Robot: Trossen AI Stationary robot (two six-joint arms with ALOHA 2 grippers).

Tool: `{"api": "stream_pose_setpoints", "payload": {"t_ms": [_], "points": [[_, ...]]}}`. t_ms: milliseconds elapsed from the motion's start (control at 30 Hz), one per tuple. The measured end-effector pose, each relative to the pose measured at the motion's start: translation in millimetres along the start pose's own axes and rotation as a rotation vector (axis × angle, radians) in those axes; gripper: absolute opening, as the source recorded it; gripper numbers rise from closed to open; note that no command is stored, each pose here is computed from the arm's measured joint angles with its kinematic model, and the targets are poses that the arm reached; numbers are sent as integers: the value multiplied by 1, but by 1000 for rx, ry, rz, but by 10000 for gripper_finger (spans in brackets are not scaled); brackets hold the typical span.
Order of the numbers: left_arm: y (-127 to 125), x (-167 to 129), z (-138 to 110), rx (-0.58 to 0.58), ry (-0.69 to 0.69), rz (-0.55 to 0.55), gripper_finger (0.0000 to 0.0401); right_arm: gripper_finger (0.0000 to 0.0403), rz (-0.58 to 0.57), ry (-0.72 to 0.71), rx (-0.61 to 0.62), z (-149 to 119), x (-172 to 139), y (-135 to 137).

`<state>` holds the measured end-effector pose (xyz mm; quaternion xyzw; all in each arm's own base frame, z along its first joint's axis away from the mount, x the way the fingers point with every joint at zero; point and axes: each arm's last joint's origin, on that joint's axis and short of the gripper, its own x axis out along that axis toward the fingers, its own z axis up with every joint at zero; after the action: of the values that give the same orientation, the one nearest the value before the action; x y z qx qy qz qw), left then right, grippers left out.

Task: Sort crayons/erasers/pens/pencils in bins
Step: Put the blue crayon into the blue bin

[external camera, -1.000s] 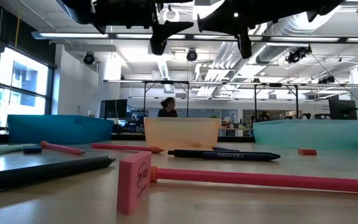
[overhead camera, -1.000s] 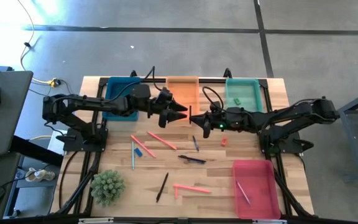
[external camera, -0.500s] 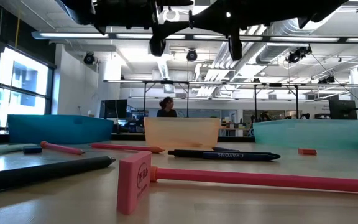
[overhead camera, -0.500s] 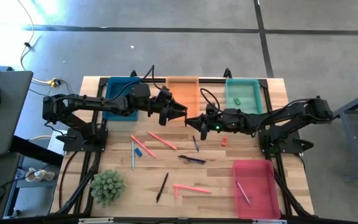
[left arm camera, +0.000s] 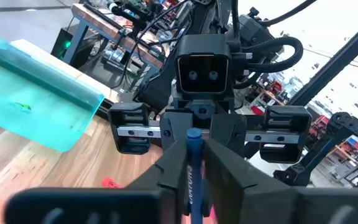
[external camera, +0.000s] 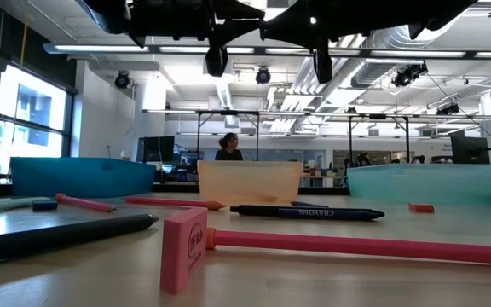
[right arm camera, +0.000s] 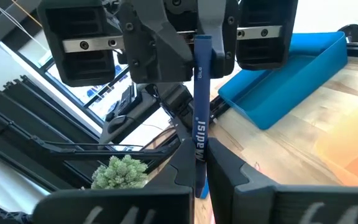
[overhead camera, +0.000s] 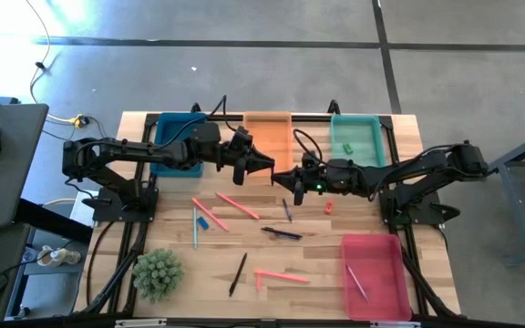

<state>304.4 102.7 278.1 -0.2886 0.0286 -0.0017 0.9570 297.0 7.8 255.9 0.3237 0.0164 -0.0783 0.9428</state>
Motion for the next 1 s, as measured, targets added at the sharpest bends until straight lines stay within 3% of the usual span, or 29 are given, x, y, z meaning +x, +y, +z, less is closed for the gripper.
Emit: {"api": "stream_pose_setpoints", "payload": {"t_ms": [167, 400, 700, 867, 1000], "points": [[0, 0, 0, 0, 0, -1, 7, 3, -1, 0, -2, 0, 0, 0], [0, 0, 0, 0, 0, -1, 17, 10, -2, 0, -2, 0, 0, 0], [5, -1, -6, 0, 64, 44, 14, 111, -46, 34, -29, -2, 0, -6], [13, -8, -6, 26, 104, 125, 14, 157, -55, 56, -27, -2, 0, -10], [16, -23, 0, 60, 123, 237, 14, 170, -68, 88, -19, -2, 0, -13]]}}
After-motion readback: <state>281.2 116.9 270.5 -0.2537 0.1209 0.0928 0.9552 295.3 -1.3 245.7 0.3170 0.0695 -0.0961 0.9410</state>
